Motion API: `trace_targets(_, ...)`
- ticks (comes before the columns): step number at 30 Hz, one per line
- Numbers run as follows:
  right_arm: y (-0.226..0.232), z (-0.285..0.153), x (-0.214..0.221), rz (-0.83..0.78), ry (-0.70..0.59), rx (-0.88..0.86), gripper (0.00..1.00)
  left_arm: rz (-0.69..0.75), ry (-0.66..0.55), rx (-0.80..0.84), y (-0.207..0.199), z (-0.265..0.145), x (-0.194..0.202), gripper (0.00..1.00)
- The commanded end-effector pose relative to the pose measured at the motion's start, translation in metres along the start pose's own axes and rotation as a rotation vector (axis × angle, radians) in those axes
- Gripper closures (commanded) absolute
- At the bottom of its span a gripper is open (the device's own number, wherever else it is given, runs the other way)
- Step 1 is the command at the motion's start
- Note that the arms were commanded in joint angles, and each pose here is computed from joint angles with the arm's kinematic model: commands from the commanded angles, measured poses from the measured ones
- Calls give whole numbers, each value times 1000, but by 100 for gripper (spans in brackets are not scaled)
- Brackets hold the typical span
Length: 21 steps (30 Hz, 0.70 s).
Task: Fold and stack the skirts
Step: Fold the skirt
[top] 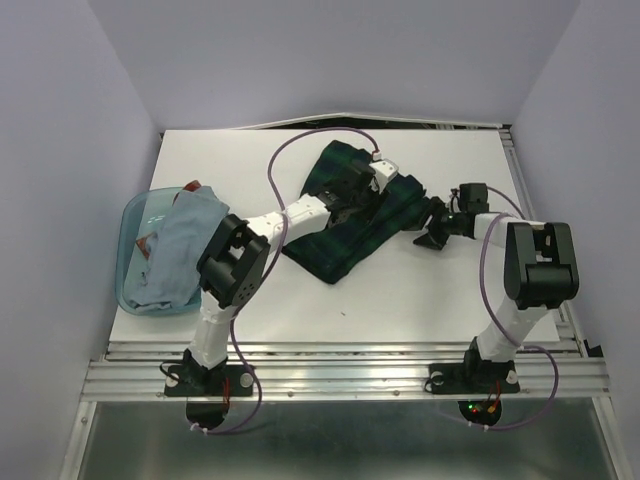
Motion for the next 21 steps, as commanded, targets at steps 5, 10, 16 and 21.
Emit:
trace_targets(5,23,35,1,-2,-83,-175,39,48,14,100,-14,12,-9,38)
trace_targets(10,11,50,18,30,-64,-149,43,58,45,120,-15,22,-1,35)
trace_targets(16,-8,64,28,69,-35,-95,52,82,72,137,-17,31,4,35)
trace_targets(21,-14,69,34,85,-16,-91,60,107,93,135,-15,39,10,42)
Point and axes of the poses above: each gripper's point midway between its finger pads, its own z axis out along the fingers, its own y axis along the line the jaws close on, x = y × z, the point moved 4 cm from there along -z, back along the fingers, and after that the axes turned 11 degrees about -z, right-handed, at the moved point
